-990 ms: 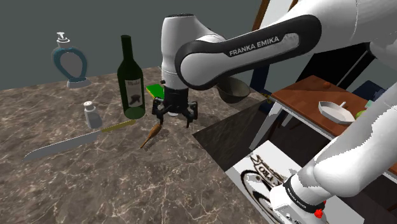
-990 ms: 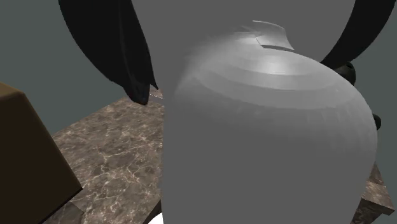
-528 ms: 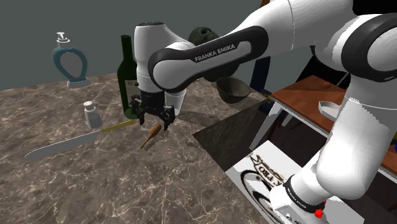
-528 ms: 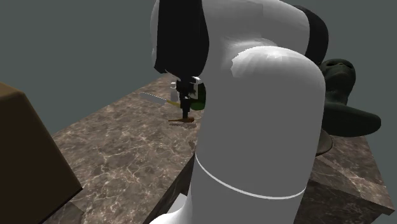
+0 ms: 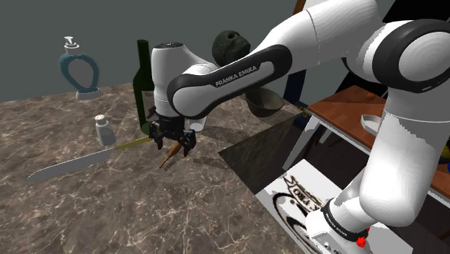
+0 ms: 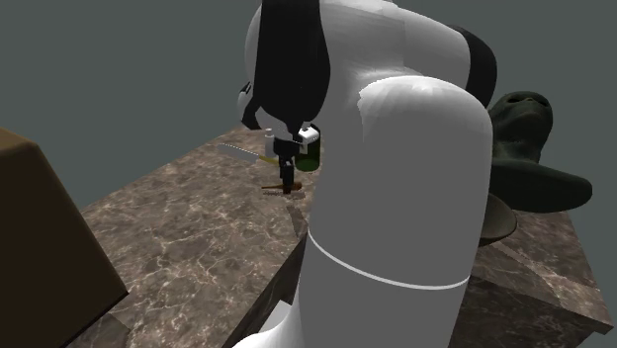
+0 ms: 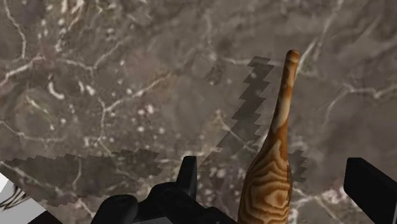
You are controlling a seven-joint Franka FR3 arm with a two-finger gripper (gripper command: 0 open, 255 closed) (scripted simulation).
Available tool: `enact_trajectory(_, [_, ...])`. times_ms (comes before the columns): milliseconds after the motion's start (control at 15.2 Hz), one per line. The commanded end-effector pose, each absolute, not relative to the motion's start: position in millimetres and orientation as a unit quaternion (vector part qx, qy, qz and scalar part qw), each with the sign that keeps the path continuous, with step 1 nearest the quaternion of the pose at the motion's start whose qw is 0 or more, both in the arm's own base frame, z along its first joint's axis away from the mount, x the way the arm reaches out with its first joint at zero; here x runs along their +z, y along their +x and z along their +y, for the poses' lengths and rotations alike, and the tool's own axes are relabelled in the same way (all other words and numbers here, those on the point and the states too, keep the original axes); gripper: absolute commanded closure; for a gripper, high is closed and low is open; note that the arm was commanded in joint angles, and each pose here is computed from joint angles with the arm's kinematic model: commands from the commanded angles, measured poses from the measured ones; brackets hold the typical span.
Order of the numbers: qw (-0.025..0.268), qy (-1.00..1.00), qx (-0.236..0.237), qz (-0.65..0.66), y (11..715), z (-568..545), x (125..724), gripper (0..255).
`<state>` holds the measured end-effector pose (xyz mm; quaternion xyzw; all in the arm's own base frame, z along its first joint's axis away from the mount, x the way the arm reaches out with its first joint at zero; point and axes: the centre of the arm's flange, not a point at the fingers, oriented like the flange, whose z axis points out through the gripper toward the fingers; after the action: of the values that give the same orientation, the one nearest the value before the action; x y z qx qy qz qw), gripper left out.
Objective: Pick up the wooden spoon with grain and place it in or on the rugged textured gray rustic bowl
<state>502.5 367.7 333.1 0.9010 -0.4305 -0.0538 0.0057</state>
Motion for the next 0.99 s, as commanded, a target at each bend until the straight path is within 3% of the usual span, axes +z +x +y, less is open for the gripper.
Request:
enact_trajectory(0, [0.006,0.901,-0.054,-0.430,502.6,367.7,330.5,0])
enact_trajectory(330, [0.006,0.901,-0.054,-0.430,502.6,367.7,330.6,0])
enact_trajectory(396, [0.006,0.901,-0.054,-0.430,502.6,367.7,330.6,255])
enact_trajectory(924, [0.006,0.901,-0.054,-0.430,502.7,367.7,330.6,255])
